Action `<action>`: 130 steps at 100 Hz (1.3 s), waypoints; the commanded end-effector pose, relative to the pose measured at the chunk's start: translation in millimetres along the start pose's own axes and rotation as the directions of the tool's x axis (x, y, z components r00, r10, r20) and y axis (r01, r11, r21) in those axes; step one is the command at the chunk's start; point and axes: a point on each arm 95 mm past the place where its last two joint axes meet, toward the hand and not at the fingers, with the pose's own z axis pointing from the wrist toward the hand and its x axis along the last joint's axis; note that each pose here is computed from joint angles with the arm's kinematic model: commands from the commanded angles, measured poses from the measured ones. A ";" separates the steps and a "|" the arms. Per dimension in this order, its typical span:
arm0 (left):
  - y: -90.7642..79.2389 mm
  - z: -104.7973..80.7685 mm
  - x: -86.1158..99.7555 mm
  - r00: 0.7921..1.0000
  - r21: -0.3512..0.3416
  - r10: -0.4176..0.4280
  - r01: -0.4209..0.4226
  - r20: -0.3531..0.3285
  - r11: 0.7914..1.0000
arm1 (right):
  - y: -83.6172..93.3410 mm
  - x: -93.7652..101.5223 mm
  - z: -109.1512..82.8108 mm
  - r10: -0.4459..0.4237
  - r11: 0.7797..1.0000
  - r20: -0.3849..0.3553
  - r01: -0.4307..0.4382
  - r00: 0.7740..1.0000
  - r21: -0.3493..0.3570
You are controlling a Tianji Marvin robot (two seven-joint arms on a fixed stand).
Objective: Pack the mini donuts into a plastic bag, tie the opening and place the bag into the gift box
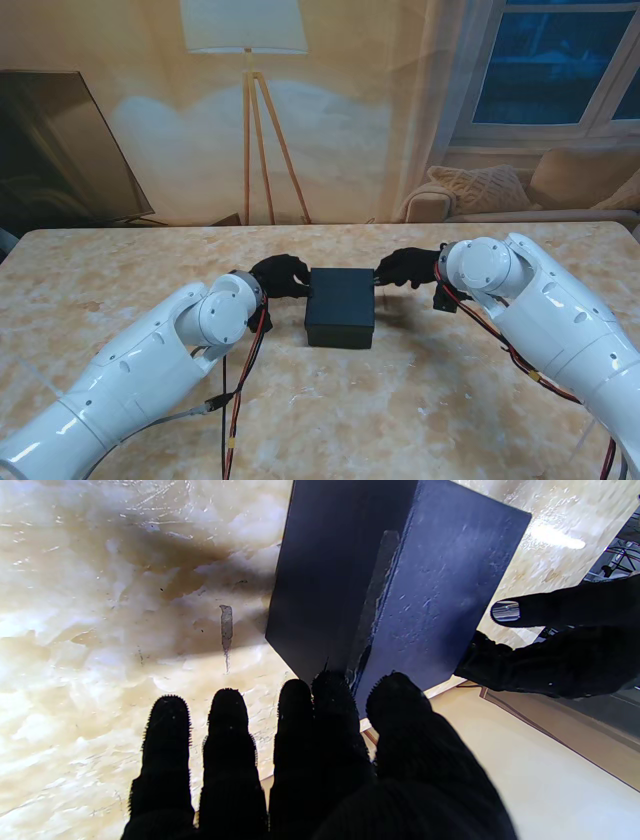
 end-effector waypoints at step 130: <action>13.5 8.6 13.2 0.999 -0.089 -0.036 0.035 -0.009 0.995 | -20.0 16.5 14.9 0.027 0.996 0.017 -0.028 0.999 0.083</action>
